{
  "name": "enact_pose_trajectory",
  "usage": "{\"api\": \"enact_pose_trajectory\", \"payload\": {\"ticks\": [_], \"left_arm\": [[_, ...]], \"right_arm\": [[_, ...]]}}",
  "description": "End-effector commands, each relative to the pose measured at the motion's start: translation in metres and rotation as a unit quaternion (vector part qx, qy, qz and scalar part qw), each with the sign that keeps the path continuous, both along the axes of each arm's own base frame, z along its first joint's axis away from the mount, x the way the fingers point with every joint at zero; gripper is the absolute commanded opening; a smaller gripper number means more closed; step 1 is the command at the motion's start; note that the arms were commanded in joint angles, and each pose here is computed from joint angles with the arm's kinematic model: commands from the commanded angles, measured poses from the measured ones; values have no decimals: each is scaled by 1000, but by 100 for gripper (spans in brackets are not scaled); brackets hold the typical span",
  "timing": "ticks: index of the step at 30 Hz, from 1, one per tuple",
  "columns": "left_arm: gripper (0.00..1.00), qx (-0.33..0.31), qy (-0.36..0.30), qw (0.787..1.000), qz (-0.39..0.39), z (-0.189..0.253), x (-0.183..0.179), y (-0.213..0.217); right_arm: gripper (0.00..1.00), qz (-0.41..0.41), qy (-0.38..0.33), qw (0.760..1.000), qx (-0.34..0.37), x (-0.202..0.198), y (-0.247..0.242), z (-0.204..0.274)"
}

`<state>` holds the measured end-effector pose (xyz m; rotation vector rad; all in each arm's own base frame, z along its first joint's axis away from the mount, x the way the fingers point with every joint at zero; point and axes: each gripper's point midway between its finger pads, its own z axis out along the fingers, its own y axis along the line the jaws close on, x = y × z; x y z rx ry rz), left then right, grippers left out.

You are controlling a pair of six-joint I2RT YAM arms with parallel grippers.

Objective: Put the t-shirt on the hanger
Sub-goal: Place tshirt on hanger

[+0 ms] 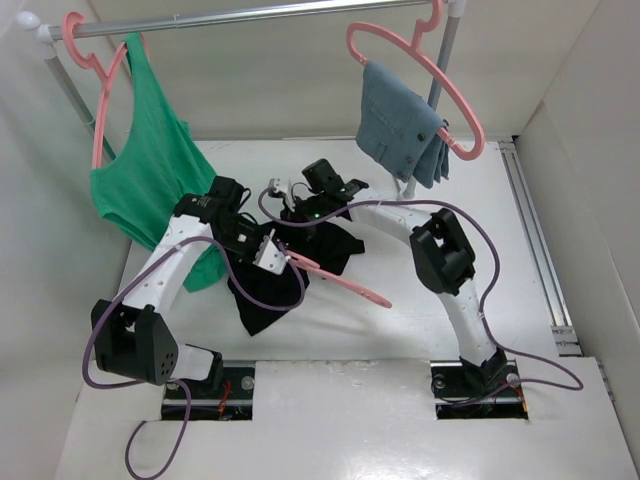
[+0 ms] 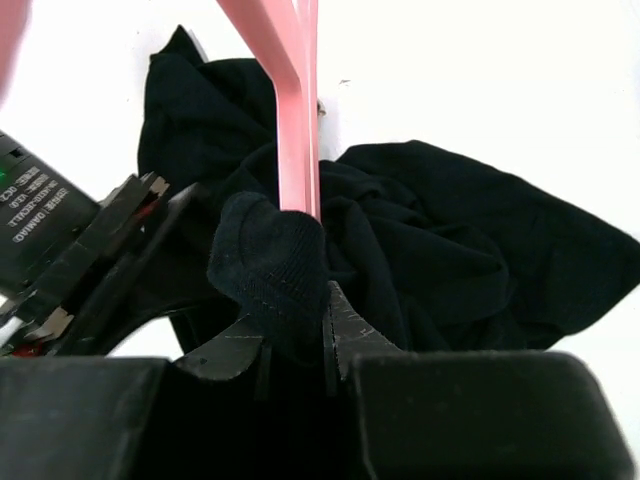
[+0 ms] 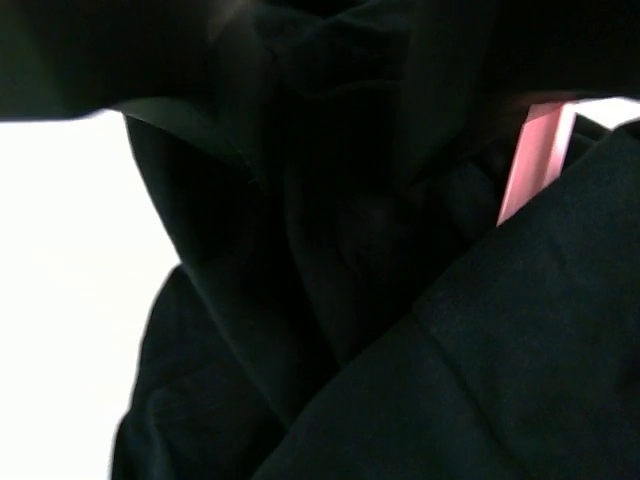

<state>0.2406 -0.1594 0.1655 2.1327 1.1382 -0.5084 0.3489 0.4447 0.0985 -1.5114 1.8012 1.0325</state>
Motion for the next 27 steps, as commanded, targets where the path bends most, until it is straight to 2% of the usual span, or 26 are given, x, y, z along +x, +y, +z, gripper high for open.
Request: {"api": "enact_pose_trajectory", "payload": {"ticks": [1,3,4,7,11,12,15,21,24,25,27], "left_arm": [[0,-21,7,1000,9,9,-7,-2],[0,-24,15,999,34,13,-2,-1],[0,-29,11,998,46,15,4,-2],[0,-63,28,992,104,26,20,-2],[0,-106,41,980,166,38,40,9],[0,-106,40,979,171,38,41,11],[0,-107,37,981,159,38,39,10],[0,-100,42,979,171,34,42,13],[0,-75,31,974,211,21,56,23],[0,-59,0,971,232,20,69,32],[0,-32,-12,964,263,10,77,44]], "right_arm": [[27,31,-8,999,41,-4,13,31],[4,35,-6,999,34,-8,9,29],[0,33,-10,999,34,-5,3,30],[0,-16,0,999,34,5,-33,36],[0,-151,2,988,17,28,-112,34],[0,-182,1,983,13,35,-134,34],[0,-231,2,973,-14,22,-172,24],[0,-321,43,945,-40,-3,-235,3],[0,-361,48,931,-27,-7,-262,6],[0,-370,43,928,-27,-7,-268,8],[0,-382,44,922,-34,-15,-278,11]]}}
